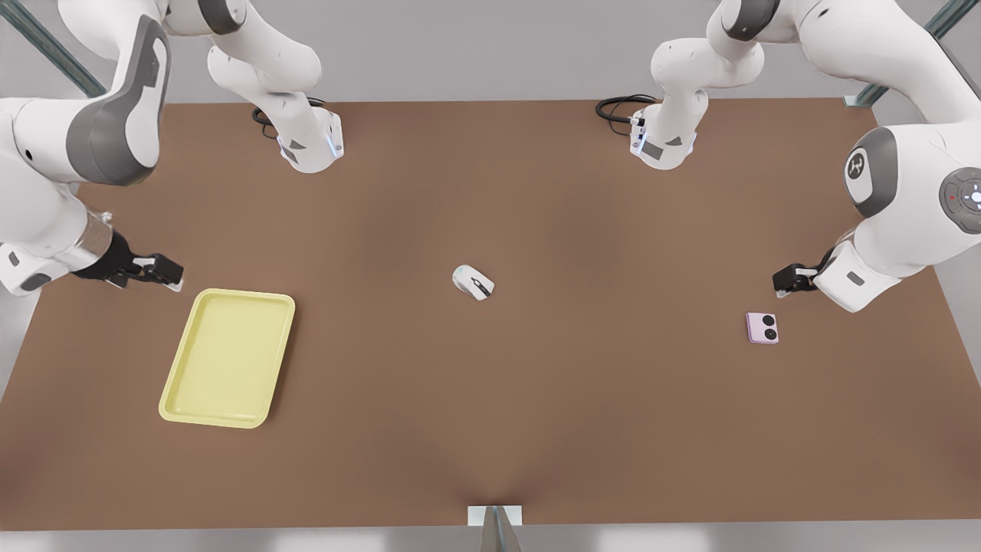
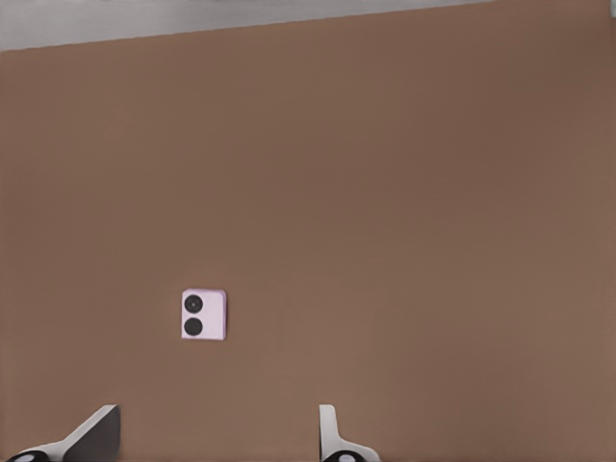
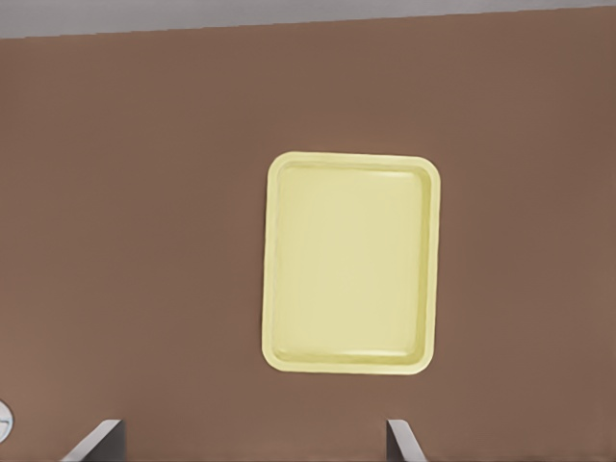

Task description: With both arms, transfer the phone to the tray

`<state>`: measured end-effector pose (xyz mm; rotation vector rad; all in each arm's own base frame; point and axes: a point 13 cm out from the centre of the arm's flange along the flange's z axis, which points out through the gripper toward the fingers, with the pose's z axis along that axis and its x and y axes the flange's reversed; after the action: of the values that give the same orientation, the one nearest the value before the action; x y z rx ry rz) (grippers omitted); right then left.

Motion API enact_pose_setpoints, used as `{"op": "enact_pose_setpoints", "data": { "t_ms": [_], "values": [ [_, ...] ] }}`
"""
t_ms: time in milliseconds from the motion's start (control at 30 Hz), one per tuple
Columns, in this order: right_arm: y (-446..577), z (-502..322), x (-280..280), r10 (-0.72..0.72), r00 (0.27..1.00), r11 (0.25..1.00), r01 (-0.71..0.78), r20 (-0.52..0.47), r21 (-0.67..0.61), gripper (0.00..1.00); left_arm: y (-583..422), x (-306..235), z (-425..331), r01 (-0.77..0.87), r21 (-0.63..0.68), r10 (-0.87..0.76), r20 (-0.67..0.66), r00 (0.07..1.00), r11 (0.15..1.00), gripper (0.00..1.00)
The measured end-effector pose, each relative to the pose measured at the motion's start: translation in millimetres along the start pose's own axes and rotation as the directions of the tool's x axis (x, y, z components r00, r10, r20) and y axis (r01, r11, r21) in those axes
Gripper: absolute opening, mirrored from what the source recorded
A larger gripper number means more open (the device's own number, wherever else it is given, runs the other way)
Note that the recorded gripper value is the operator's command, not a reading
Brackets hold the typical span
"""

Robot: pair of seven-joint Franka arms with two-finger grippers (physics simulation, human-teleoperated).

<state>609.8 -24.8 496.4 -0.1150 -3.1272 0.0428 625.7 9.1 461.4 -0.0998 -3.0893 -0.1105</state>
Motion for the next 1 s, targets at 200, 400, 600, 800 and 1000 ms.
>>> {"op": "enact_pose_setpoints", "data": {
  "t_ms": [200, 400, 600, 800, 1000],
  "values": [
    [10.8, 9.5, -1.2, -0.008, 1.0, 1.0, 0.008, -0.019, -0.004, 1.0, 3.8, 11.8, 91.0, -0.027, 0.011, 0.028, -0.12, 0.992, 1.0, 1.0],
    [-20.4, 8.7, -9.5, 0.055, 0.998, 0.998, -0.055, -0.005, -0.02, 1.0, 58.8, 73.8, 272.8, -0.003, 0.058, 0.013, -0.176, 0.984, 0.998, 1.0],
    [-16.3, 6.0, -15.7, 0.055, 0.998, 0.998, -0.054, 0.02, -0.027, 1.0, 130.4, 58.4, 358.3, -0.038, 0.033, 0.039, -0.016, 0.999, 0.999, 1.0],
    [-22.0, 2.5, -18.6, 0.054, 0.998, 0.998, -0.055, 0.039, 0.006, 1.0, 141.8, 43.3, 390.6, -0.09, 0.037, 0.087, 0.073, 0.993, 0.995, 1.0],
    [-26.8, 2.7, -20.7, 0.063, 0.997, 0.998, -0.063, 0.045, 0.007, 1.0, 144.0, 57.5, 415.0, -0.124, 0.057, 0.119, 0.083, 0.989, 0.991, 1.0]
  ]
}}
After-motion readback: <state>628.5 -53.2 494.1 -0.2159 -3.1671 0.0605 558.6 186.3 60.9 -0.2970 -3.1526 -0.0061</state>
